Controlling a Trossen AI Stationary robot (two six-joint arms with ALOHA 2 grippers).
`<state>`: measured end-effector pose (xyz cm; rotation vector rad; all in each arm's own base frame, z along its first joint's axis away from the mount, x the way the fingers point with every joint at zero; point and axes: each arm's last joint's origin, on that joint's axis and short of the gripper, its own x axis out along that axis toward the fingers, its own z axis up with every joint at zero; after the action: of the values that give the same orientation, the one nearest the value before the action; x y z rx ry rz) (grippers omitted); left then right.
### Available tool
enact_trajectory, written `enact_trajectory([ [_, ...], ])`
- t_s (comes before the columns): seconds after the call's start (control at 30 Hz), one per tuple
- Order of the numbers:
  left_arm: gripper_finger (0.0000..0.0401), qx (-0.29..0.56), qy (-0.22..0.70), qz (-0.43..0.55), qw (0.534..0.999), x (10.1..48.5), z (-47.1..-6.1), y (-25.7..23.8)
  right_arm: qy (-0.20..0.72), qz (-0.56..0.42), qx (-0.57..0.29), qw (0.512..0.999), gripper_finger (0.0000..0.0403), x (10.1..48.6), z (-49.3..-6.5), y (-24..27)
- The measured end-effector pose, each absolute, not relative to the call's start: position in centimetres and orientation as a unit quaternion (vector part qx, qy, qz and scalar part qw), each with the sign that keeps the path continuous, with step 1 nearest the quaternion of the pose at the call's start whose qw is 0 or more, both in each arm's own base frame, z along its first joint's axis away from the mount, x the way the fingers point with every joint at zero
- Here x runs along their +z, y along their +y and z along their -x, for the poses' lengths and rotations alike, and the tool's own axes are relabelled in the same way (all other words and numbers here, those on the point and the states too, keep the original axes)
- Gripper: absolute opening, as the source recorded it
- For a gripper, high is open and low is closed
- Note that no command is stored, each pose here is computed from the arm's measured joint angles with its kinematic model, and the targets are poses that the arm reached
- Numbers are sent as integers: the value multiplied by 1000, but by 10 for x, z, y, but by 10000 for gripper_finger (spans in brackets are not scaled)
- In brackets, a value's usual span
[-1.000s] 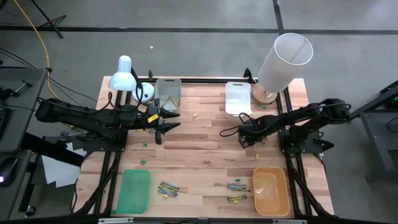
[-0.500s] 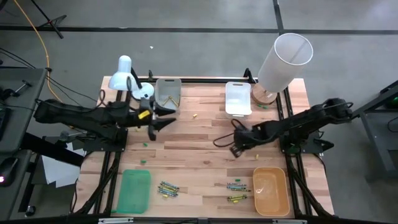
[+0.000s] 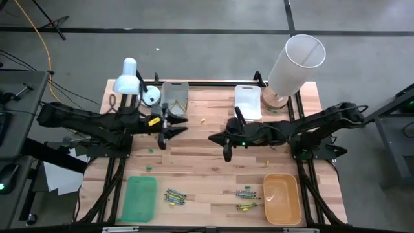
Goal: Sort crayons
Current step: Put the yellow crayon into the gray bin
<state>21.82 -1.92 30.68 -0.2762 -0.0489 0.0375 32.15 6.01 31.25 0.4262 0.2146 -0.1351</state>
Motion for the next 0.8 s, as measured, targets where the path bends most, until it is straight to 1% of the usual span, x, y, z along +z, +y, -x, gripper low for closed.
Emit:
enact_trajectory([
  [0.1,170,-2,-20,129,991,299,-231,-22,97,-193,-66,974,2,324,-323,60],
  [0.2,170,-10,-6,138,990,296,-232,-22,97,-192,-67,974,1,326,-323,60],
  [0.4,170,-9,14,141,990,301,-216,-21,119,-197,-75,970,1,322,-322,60],
  [0.53,170,-7,30,150,988,303,-204,-20,124,-200,-62,970,0,321,-322,61],
  [0.6,170,-1,59,164,985,300,-198,-19,127,-200,-57,970,0,321,-322,62],
  [0.8,170,39,206,191,959,273,-186,-21,153,-198,-60,966,0,316,-320,62],
])
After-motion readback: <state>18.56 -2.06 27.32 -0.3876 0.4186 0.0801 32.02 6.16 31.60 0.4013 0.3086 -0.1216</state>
